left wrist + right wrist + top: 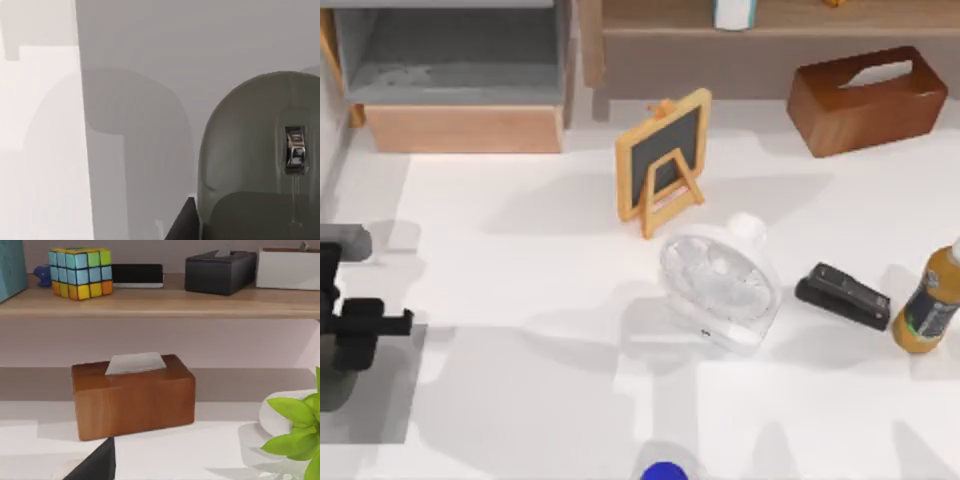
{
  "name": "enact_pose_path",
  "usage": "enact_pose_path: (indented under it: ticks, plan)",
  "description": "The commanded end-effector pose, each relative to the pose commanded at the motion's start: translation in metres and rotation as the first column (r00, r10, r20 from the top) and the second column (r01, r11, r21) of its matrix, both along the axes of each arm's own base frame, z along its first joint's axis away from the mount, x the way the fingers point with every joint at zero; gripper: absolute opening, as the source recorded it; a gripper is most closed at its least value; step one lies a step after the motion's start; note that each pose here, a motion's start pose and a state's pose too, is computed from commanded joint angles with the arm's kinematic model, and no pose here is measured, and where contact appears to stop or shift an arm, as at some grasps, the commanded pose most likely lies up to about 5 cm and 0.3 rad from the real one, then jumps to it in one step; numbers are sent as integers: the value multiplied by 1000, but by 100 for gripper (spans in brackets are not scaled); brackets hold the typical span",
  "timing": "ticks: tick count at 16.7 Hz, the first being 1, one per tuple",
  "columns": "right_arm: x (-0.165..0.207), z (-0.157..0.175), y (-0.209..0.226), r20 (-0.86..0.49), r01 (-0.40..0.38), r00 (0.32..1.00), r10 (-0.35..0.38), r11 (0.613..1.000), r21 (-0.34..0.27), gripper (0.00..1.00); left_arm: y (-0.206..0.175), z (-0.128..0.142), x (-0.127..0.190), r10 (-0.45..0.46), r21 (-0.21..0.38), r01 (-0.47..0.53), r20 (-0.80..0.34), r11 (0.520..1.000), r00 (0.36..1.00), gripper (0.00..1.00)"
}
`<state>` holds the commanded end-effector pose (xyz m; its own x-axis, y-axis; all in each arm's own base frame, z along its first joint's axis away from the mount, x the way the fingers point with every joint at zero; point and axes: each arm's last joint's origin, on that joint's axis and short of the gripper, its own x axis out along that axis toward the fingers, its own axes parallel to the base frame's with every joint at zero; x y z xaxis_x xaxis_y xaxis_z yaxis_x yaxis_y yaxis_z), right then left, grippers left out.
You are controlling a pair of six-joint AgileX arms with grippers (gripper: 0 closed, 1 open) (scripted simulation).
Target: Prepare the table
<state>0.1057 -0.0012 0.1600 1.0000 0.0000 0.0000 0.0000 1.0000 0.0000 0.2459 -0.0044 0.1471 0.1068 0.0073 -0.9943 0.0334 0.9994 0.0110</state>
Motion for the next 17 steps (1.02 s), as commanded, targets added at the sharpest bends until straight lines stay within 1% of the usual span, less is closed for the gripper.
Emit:
enact_pose_path:
  ticks: [17]
  plan:
    - [0,0,0,0,0,1000,0,1000,0,100,-1,22,11,0,-3,0,136,1000,991,0]
